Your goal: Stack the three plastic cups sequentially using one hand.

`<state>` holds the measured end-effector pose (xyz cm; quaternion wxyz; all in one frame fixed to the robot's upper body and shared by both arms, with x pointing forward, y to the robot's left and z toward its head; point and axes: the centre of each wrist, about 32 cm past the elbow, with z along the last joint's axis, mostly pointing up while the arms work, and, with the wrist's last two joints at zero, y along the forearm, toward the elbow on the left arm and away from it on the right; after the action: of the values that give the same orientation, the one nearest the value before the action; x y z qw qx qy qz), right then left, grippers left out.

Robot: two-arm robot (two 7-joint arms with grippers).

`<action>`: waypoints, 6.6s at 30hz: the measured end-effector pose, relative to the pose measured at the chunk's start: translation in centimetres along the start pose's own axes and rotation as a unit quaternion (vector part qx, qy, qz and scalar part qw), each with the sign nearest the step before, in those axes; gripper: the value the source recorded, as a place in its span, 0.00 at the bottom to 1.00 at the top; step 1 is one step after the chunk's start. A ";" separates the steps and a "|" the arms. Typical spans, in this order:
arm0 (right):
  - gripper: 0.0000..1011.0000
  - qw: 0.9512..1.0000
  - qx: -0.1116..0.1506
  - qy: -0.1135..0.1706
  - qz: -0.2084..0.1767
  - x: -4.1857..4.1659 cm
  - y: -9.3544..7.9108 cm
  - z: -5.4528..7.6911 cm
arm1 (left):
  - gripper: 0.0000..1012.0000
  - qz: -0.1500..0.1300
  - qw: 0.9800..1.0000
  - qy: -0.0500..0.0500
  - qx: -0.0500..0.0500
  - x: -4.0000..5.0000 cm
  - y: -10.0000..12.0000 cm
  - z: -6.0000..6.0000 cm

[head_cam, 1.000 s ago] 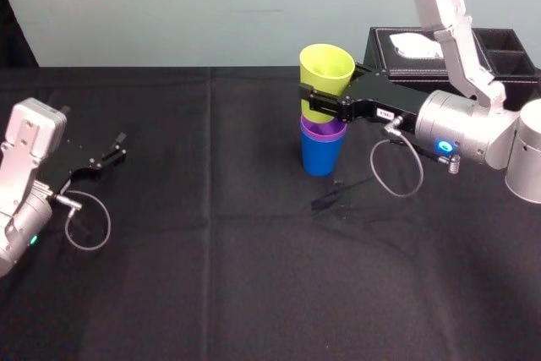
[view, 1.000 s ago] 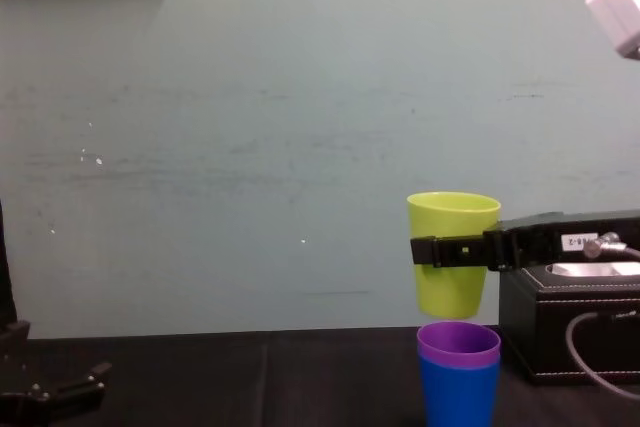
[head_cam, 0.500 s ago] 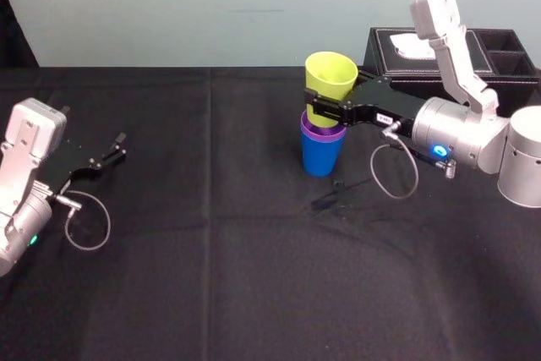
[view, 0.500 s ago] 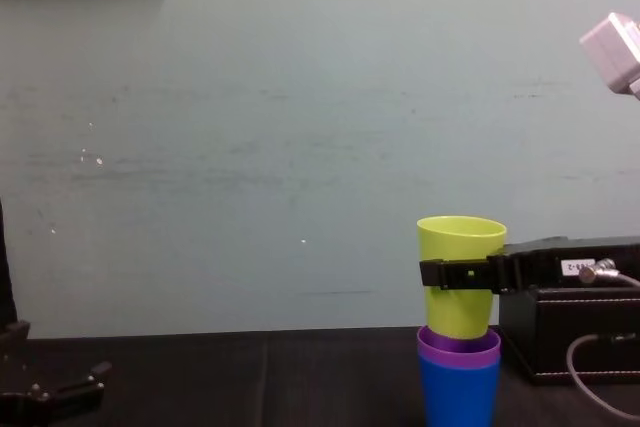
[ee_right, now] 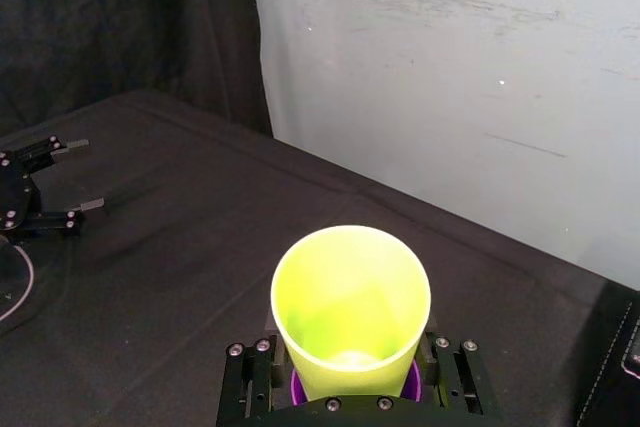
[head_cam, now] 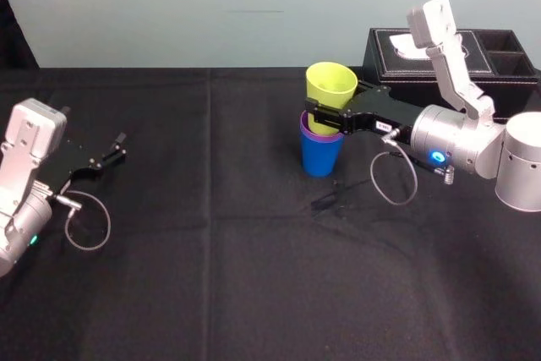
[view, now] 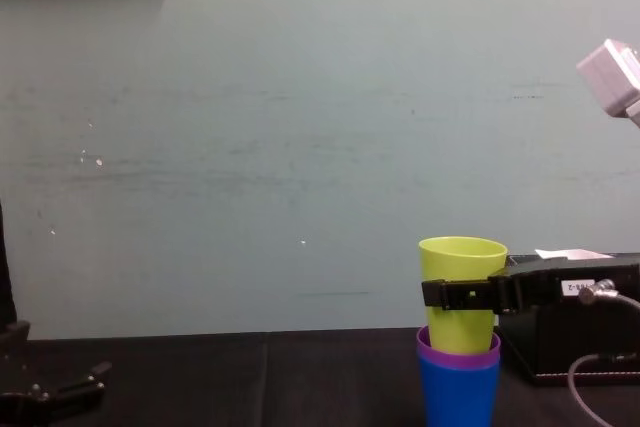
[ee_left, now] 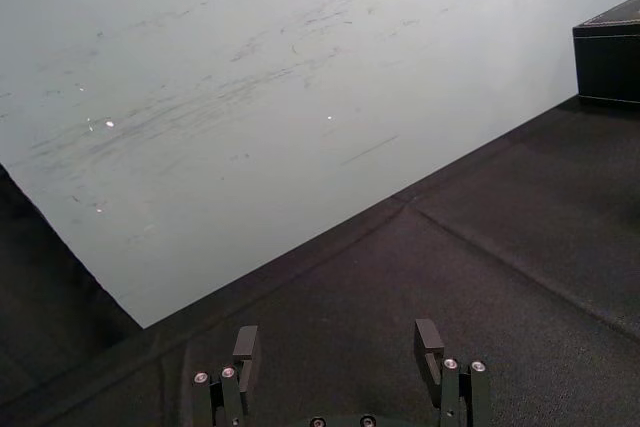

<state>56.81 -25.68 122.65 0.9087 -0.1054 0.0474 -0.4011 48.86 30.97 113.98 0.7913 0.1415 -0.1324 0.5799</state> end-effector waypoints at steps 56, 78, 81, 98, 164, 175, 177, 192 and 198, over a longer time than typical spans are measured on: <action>0.99 0.952 0.082 0.087 -0.283 -5.31 -0.9 -5.0 | 1.00 0.000 1.000 0.000 0.000 0.00 0.0 0.0; 0.99 0.937 0.052 0.051 -0.342 -7.47 -0.3 -6.6 | 1.00 0.000 1.000 0.000 0.000 0.00 0.0 0.0; 0.99 0.936 0.052 0.051 -0.343 -7.46 -0.3 -6.5 | 1.00 0.000 1.000 0.000 0.000 0.00 0.0 0.0; 0.99 0.935 0.054 0.051 -0.346 -7.41 -0.3 -6.5 | 1.00 0.000 1.000 0.000 0.000 0.00 0.0 0.0; 0.99 0.935 0.054 0.051 -0.346 -7.41 -0.3 -6.5 | 1.00 0.000 1.000 0.000 0.000 0.00 0.0 0.0; 0.99 0.935 0.054 0.051 -0.346 -7.41 -0.3 -6.5 | 1.00 0.000 1.000 0.000 0.000 0.00 0.0 0.0; 0.99 0.935 0.054 0.051 -0.346 -7.41 -0.3 -6.5 | 1.00 0.000 1.000 0.000 0.000 0.00 0.0 0.0; 0.99 0.935 0.054 0.051 -0.346 -7.41 -0.3 -6.5 | 1.00 0.000 1.000 0.000 0.000 0.00 0.0 0.0; 0.99 0.935 0.054 0.051 -0.346 -7.41 -0.3 -6.5 | 1.00 0.000 1.000 0.000 0.000 0.00 0.0 0.0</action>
<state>50.49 -21.40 116.41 0.7142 -0.0451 0.0324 -0.6978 48.86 30.97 113.98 0.7913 0.1415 -0.1325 0.5799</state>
